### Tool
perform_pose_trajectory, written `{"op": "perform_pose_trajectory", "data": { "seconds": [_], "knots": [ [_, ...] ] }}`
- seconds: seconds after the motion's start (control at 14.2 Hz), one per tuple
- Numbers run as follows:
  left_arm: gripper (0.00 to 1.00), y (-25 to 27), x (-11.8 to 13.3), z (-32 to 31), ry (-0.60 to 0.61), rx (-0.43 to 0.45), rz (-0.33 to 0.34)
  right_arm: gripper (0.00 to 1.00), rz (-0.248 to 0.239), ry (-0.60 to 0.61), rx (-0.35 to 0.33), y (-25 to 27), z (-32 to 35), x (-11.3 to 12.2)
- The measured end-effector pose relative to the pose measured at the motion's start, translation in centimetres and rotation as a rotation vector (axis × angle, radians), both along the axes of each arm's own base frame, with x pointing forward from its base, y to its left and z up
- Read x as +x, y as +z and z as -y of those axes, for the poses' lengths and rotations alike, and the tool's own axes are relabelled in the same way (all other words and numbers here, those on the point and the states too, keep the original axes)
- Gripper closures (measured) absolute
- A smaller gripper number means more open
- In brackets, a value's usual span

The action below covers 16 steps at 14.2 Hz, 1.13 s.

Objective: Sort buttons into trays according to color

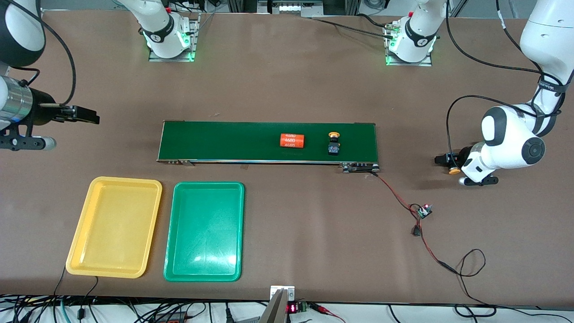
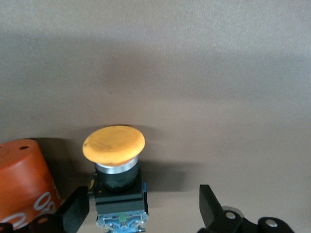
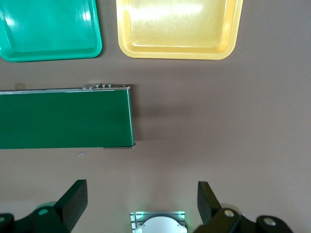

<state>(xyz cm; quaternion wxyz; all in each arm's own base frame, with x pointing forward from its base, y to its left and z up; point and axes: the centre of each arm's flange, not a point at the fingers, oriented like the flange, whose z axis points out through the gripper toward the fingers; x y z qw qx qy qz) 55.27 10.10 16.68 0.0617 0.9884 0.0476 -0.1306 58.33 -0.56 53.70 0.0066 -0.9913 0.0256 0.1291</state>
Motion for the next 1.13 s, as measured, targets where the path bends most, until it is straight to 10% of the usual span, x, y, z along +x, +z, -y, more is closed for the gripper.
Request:
{"op": "perform_pose_trajectory", "data": {
  "seconds": [0.21,0.56,1.13],
  "knots": [
    [0.04,-0.3,-0.4,0.1,-0.017,-0.006,-0.007,0.00,-0.018,0.004,0.007,0.0,-0.2,-0.3],
    [0.58,0.2,-0.4,-0.4,-0.020,-0.003,0.001,0.00,-0.026,0.019,0.042,0.7,-1.5,-1.4],
    [0.59,6.6,0.7,6.1,-0.184,0.023,0.015,0.00,0.110,0.020,0.143,-0.5,-2.2,-8.1]
  ]
}}
